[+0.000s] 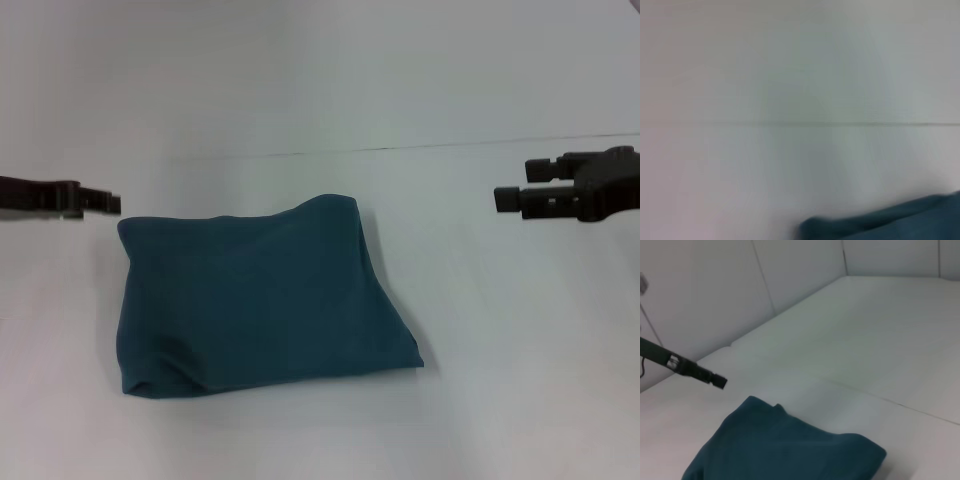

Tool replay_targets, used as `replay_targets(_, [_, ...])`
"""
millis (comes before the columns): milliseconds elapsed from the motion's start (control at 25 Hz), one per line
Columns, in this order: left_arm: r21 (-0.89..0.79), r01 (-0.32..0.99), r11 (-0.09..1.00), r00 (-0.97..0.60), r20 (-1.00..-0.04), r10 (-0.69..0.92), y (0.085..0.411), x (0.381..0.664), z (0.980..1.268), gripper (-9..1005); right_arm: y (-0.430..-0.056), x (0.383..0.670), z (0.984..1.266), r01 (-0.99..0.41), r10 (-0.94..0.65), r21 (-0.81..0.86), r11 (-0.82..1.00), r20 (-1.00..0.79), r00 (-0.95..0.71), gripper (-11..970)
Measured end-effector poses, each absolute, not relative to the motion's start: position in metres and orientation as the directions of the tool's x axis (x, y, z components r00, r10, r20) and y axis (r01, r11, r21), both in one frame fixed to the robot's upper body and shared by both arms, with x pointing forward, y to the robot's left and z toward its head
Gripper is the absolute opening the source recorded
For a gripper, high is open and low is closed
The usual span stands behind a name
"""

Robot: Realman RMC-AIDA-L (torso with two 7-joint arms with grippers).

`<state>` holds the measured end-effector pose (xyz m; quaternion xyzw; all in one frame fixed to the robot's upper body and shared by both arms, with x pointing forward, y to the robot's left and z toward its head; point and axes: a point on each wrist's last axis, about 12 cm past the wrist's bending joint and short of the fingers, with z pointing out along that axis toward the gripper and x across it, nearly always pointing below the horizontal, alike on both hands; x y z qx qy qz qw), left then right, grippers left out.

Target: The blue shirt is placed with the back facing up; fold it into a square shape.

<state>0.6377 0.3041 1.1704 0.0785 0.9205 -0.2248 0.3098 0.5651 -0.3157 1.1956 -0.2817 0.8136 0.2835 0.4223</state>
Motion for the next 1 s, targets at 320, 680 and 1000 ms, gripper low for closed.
replay_targets(320, [-0.431,0.600,0.674,-0.530,-0.845,-0.069,0.341,0.559,1.159,782,-0.318,0.537,1.184,-0.820,-0.231,0.174,0.546,-0.909,-0.347,810])
replay_targets(680, [-0.371,0.718,0.589,-0.433,-0.900,-0.039,0.348,0.492,1.123,952,-0.328,0.498,1.146,-0.871,-0.237,0.194,0.451,-0.915,-0.327,850])
replay_targets(1000, [-0.380,0.750,0.542,-0.470,-0.882,0.031,0.342,0.476,1.110,952,-0.329,0.487,1.119,-0.888,-0.266,0.196,0.416,-0.907,-0.325,937])
